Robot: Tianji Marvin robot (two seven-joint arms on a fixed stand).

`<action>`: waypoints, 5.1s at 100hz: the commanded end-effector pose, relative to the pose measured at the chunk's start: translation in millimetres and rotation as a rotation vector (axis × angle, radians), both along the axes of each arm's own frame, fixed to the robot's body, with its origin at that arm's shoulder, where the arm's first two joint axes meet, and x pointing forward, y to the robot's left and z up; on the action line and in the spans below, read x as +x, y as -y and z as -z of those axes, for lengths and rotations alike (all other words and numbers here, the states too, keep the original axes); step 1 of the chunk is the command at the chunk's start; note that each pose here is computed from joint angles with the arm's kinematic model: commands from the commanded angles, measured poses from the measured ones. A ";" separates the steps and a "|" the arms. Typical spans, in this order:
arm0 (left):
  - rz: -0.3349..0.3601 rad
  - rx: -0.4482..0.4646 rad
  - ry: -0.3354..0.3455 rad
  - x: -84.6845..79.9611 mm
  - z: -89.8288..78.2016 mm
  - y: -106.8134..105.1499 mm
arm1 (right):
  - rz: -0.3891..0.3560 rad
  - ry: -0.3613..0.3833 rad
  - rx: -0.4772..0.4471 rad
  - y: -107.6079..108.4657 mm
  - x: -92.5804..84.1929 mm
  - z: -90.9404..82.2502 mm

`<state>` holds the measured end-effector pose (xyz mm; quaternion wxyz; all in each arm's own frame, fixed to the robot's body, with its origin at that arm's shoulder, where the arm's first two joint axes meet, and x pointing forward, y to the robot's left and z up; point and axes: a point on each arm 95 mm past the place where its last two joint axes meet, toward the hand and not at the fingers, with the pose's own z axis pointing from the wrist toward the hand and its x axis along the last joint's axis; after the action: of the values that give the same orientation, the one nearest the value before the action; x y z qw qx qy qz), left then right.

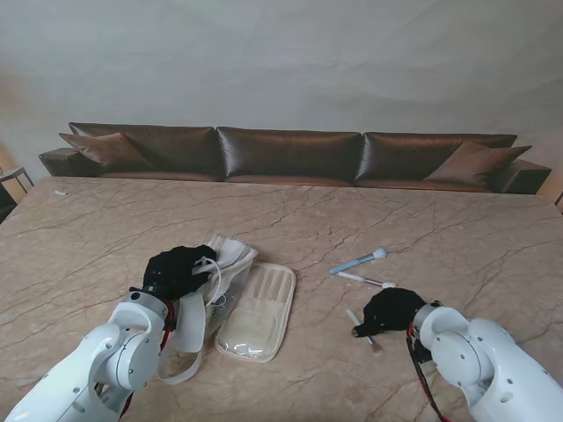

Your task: Pack the cosmetics bag

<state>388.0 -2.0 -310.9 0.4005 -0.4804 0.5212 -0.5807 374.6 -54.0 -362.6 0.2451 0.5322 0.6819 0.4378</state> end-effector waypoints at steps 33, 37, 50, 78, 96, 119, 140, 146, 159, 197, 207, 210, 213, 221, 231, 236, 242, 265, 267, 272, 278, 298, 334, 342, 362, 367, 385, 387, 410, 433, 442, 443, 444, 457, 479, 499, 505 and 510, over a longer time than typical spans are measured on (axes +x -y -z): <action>-0.001 -0.007 -0.011 -5.7 4.6 3.3 | -0.039 0.078 0.104 -25.8 12.6 -1.3; 0.000 -0.005 -0.009 -5.5 4.4 2.9 | -0.045 0.117 0.122 -25.8 13.1 -3.9; -0.001 -0.005 -0.011 -5.0 4.3 2.6 | -0.083 0.219 0.138 -23.3 15.9 -10.5; -0.006 -0.015 -0.020 -5.7 7.6 3.8 | -0.215 0.231 0.135 -23.0 18.0 1.1; -0.010 -0.018 -0.023 -6.1 7.6 3.4 | -0.233 0.188 0.202 -23.4 14.6 16.2; -0.009 -0.011 -0.027 -6.5 6.9 3.4 | -0.277 0.175 0.163 -23.8 11.4 28.9; 0.000 -0.012 -0.028 -7.7 7.8 4.1 | -0.306 0.200 0.122 -22.7 10.8 35.7; 0.000 -0.016 -0.024 -7.9 7.4 4.2 | -0.310 0.210 0.110 -21.3 10.5 36.6; -0.001 -0.017 -0.020 -7.8 6.2 3.9 | -0.317 0.219 0.080 -18.4 9.5 36.8; -0.005 -0.021 -0.029 -11.0 9.0 4.3 | -0.315 0.269 0.093 -25.5 19.1 35.6; -0.003 -0.020 -0.028 -11.0 8.8 3.7 | -0.321 0.283 0.098 -30.9 21.9 36.8; -0.003 -0.020 -0.029 -10.9 8.7 3.6 | -0.322 0.289 0.097 -32.6 22.8 37.6; -0.003 -0.020 -0.029 -10.7 8.6 3.4 | -0.322 0.294 0.099 -34.4 23.6 38.8; -0.006 -0.019 -0.030 -9.8 8.3 3.0 | -0.313 0.308 0.111 -40.4 25.9 42.3; -0.008 -0.019 -0.032 -9.6 8.2 2.8 | -0.306 0.343 0.113 -47.9 30.1 45.2; -0.006 -0.019 -0.032 -9.8 8.3 3.0 | -0.294 0.348 0.120 -52.4 32.2 46.5; -0.004 -0.020 -0.031 -9.9 8.4 3.4 | -0.290 0.357 0.125 -57.1 35.3 47.3; 0.020 -0.014 -0.029 -11.1 9.1 5.0 | -0.301 0.368 0.133 -66.2 42.9 41.4; 0.023 -0.015 -0.031 -11.2 9.2 5.1 | -0.304 0.365 0.133 -66.6 43.0 40.0; 0.032 -0.015 -0.032 -11.2 9.6 5.4 | -0.315 0.357 0.137 -67.5 43.0 35.6; 0.038 -0.014 -0.031 -11.2 10.4 6.1 | -0.319 0.359 0.142 -67.6 43.3 30.2; 0.073 -0.010 -0.033 -10.8 12.1 8.3 | -0.323 0.351 0.162 -68.7 43.3 19.6; 0.116 -0.057 -0.022 -8.2 4.7 1.3 | -0.344 0.361 0.097 -67.8 42.6 20.9; 0.130 -0.083 -0.040 -7.9 3.7 1.7 | -0.345 0.358 0.088 -68.4 42.1 25.5; 0.141 -0.103 -0.060 -7.6 2.9 3.4 | -0.339 0.376 0.076 -71.1 42.0 34.5; 0.141 -0.098 -0.063 -6.7 3.3 3.6 | -0.341 0.375 0.065 -71.5 42.1 36.5; 0.136 -0.097 -0.072 -4.9 6.7 3.1 | -0.347 0.367 0.070 -75.1 39.6 45.7; 0.135 -0.096 -0.072 -4.8 6.8 3.0 | -0.350 0.368 0.069 -75.4 39.4 46.3; 0.127 -0.102 -0.072 -5.0 7.2 3.2 | -0.343 0.376 0.057 -73.6 39.1 52.4; 0.116 -0.117 -0.086 -4.3 12.0 3.9 | -0.355 0.378 0.040 -72.2 35.3 59.6; 0.115 -0.117 -0.086 -4.5 11.7 3.8 | -0.358 0.371 0.036 -71.9 33.6 61.9; 0.115 -0.117 -0.085 -4.5 11.7 3.7 | -0.359 0.370 0.035 -71.9 33.4 62.1; 0.115 -0.117 -0.085 -4.5 11.6 3.7 | -0.360 0.370 0.034 -71.8 33.2 62.3; 0.112 -0.113 -0.083 -4.1 10.8 2.6 | -0.393 0.357 0.001 -71.2 30.3 63.4; 0.117 -0.119 -0.079 -4.6 9.7 3.5 | -0.439 0.336 -0.052 -71.0 26.5 61.4; 0.115 -0.124 -0.079 -5.0 9.4 5.5 | -0.440 0.311 -0.049 -69.5 22.0 62.1; 0.114 -0.125 -0.080 -5.3 9.4 5.7 | -0.434 0.310 -0.041 -69.0 20.6 62.0; 0.114 -0.124 -0.079 -5.5 9.5 5.8 | -0.428 0.313 -0.030 -68.6 19.6 61.0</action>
<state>386.7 -3.8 -317.0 0.3212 -0.4924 0.5264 -0.6142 412.3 24.0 -398.5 0.2753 0.2834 0.7206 0.5698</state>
